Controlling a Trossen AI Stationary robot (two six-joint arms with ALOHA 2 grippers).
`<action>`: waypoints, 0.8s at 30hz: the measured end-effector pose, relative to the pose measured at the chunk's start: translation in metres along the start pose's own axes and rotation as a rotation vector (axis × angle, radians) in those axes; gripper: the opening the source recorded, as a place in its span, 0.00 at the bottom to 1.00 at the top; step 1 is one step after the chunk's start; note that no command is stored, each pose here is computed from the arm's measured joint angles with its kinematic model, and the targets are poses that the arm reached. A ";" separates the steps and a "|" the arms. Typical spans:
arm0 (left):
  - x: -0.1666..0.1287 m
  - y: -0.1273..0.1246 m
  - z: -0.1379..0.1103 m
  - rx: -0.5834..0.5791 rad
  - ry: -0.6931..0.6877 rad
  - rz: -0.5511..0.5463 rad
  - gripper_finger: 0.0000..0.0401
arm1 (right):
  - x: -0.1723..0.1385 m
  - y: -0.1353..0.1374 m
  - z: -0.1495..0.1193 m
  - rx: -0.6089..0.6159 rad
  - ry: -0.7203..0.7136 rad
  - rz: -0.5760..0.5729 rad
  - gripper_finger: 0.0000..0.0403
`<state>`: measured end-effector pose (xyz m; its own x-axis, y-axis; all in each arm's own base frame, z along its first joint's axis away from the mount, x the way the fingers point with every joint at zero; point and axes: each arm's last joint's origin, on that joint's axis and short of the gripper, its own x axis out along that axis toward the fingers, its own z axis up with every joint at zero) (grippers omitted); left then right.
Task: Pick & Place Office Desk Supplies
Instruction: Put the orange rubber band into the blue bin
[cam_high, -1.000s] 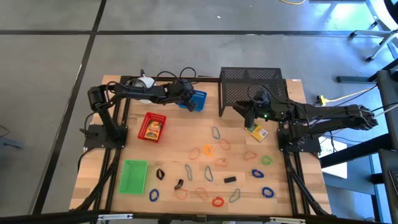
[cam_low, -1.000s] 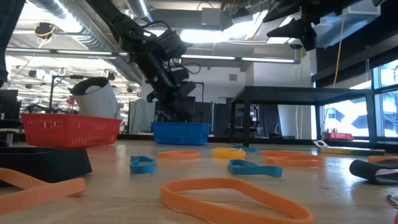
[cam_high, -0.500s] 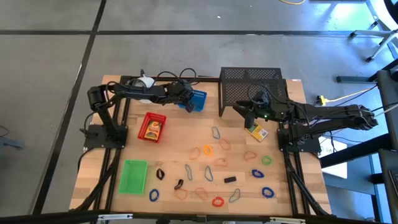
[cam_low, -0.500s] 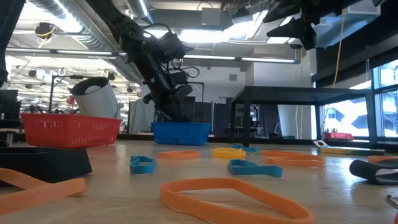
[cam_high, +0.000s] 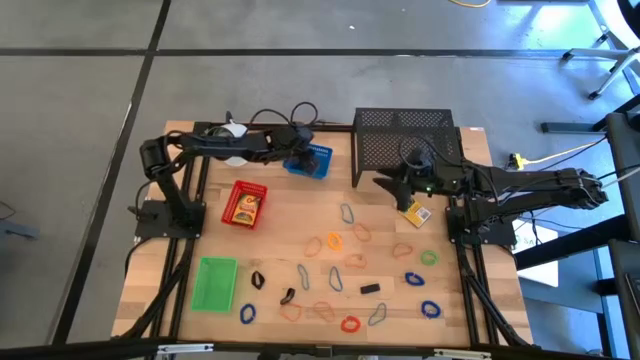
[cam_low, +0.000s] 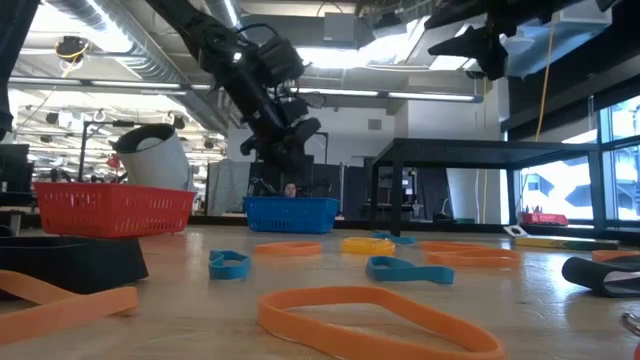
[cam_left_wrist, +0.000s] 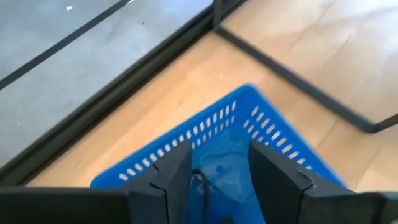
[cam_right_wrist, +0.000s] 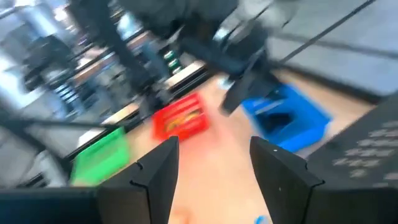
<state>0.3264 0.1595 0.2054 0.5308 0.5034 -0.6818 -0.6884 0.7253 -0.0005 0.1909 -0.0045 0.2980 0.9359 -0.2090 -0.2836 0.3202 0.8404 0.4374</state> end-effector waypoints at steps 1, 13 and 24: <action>-0.003 -0.002 0.003 0.003 -0.009 -0.008 0.38 | 0.000 0.000 -0.002 -0.004 0.039 0.033 0.50; -0.080 -0.030 0.036 0.021 -0.205 -0.148 0.36 | -0.022 -0.016 -0.066 -0.023 0.888 0.042 0.50; -0.148 -0.054 0.038 0.049 -0.347 -0.282 0.36 | -0.004 0.000 -0.096 -0.447 1.000 0.102 0.50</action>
<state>0.3032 0.0638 0.3342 0.8342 0.4047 -0.3747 -0.4737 0.8737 -0.1110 0.1727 0.0445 0.2173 0.3485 0.2012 -0.9155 -0.0228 0.9782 0.2063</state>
